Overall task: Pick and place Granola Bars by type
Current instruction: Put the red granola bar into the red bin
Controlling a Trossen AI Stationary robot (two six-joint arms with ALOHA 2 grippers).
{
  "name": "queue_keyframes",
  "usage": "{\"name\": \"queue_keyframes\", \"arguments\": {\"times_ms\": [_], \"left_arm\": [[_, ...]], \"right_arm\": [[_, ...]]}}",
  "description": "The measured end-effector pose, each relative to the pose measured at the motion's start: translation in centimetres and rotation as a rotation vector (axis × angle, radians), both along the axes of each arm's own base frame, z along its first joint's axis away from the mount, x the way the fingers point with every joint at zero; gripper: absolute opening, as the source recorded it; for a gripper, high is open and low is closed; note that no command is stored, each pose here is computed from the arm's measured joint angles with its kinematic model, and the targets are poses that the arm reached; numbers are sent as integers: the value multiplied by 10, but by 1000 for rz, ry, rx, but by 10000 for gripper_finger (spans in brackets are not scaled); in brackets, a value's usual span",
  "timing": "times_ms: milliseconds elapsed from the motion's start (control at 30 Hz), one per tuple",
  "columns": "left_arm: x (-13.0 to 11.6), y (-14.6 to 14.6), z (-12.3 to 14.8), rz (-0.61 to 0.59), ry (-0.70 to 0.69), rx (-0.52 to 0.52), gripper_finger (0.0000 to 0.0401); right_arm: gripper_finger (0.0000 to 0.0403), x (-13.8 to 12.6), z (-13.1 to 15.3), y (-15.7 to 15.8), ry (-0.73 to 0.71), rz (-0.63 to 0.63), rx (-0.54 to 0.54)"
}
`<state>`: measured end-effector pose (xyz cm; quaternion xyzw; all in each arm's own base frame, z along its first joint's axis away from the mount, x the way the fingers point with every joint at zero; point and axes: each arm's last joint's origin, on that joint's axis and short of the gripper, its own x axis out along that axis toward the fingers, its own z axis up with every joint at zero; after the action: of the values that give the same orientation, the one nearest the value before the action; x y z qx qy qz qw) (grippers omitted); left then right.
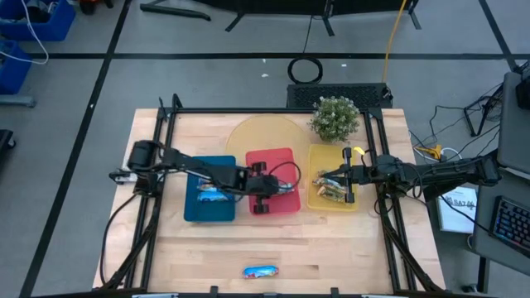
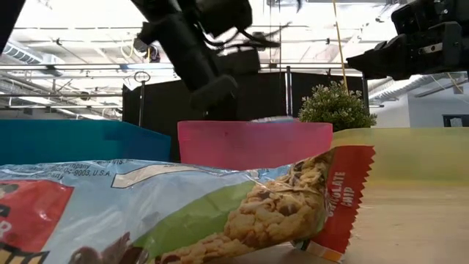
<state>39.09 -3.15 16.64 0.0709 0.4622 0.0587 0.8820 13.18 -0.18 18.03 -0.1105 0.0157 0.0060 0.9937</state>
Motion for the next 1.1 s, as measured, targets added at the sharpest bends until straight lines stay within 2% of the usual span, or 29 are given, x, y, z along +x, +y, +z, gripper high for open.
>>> {"name": "queue_keyframes", "arguments": {"times_ms": [233, 500, 600, 667, 767, 867, 967, 1100], "left_arm": [[5, 0, -4, 16, 20, 35, 49], [0, -1, 6, 11, 17, 41, 119], [-9, -5, 20, -26, 31, 56, 144], [-16, -12, 40, -50, -21, 55, 157], [-42, -26, 68, -170, -98, 104, 163], [-82, -35, 93, -265, -219, 163, 143], [-130, -27, 110, -232, -372, 165, 98], [-190, -11, 98, -168, -586, 85, 21]], "right_arm": [[0, 0, 0, 0, 2, -5, -40], [0, 0, 0, -2, -3, -80, -51], [0, 0, 0, -2, -3, -80, -55], [0, 0, 1, -2, -4, -81, -55], [0, 0, 1, -2, -7, -78, -55], [0, 0, 1, -2, -9, -69, -67], [0, 0, 2, -1, -21, -47, -76], [0, 0, 5, 0, -56, -19, -55]]}}
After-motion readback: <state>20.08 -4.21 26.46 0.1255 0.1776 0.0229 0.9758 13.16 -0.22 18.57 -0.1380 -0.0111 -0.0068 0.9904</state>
